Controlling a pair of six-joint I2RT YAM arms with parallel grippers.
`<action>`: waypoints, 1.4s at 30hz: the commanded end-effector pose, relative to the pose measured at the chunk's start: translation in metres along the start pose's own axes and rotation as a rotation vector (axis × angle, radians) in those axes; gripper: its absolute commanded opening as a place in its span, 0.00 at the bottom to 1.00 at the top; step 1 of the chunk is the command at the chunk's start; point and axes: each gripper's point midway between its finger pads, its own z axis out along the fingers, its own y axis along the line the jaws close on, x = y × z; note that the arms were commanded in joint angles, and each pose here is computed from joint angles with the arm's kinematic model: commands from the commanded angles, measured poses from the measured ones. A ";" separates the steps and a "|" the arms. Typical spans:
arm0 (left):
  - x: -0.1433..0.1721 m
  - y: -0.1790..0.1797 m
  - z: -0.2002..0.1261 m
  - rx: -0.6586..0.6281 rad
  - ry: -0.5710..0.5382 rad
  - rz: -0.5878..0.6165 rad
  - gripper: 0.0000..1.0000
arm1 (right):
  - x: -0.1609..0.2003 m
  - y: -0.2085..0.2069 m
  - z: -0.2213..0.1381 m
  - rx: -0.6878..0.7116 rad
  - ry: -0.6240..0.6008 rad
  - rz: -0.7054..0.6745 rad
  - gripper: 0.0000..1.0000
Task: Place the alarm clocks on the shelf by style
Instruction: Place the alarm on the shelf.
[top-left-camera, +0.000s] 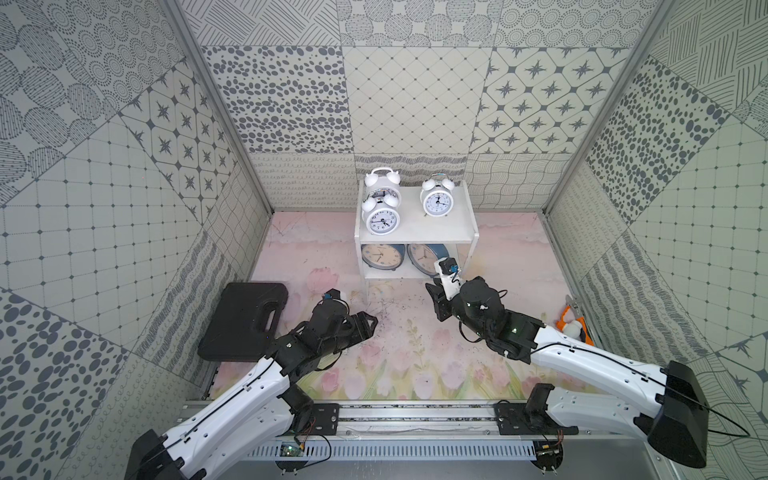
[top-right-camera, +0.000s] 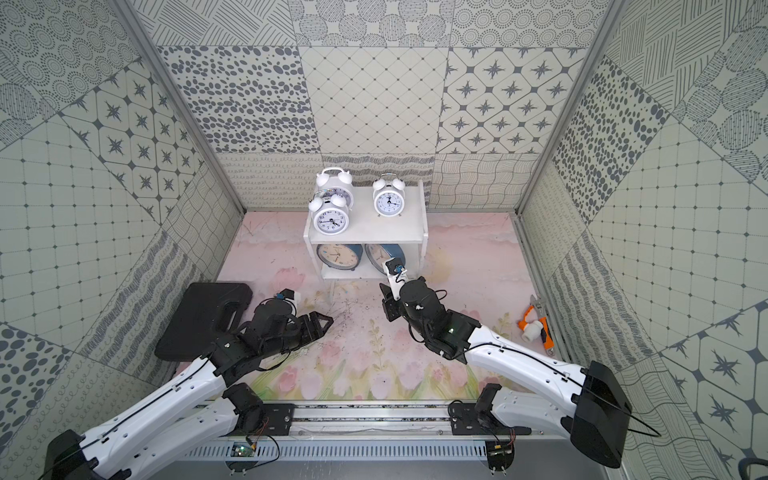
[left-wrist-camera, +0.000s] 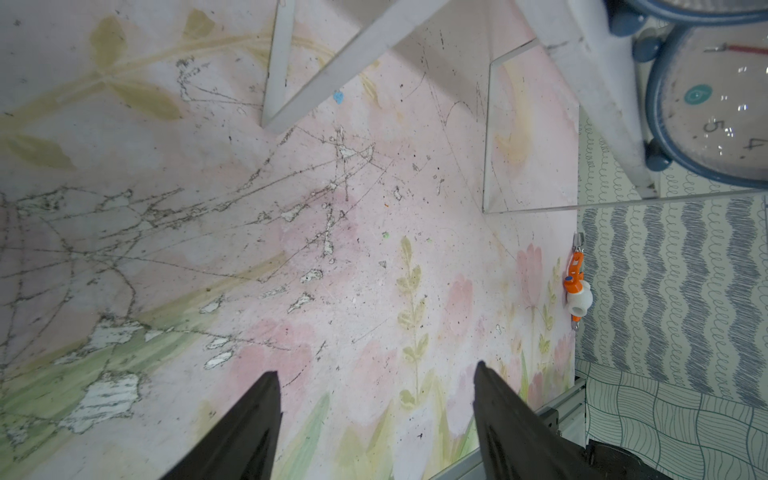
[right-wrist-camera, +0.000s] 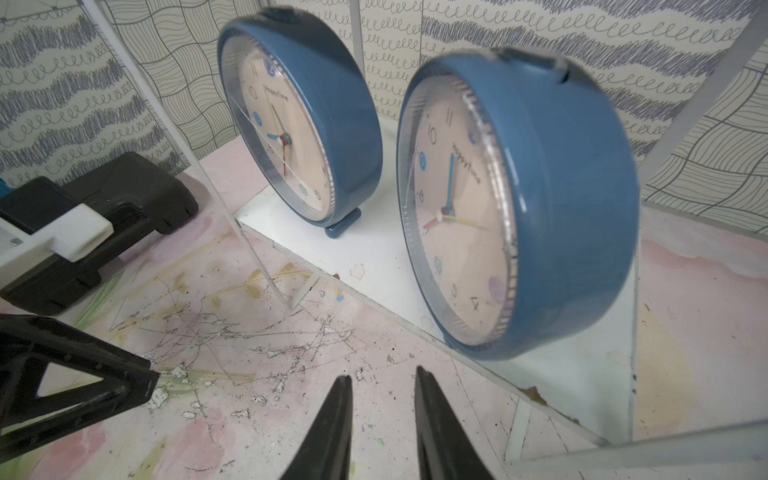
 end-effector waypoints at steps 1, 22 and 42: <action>-0.007 -0.007 -0.002 0.032 -0.021 0.002 0.76 | -0.031 -0.005 0.002 0.055 -0.105 0.006 0.31; -0.004 0.004 -0.006 0.030 -0.021 -0.018 0.76 | -0.038 -0.049 0.011 0.232 -0.145 0.051 0.32; -0.003 0.012 -0.012 0.020 -0.030 -0.030 0.76 | -0.039 -0.071 0.011 0.300 -0.157 0.105 0.34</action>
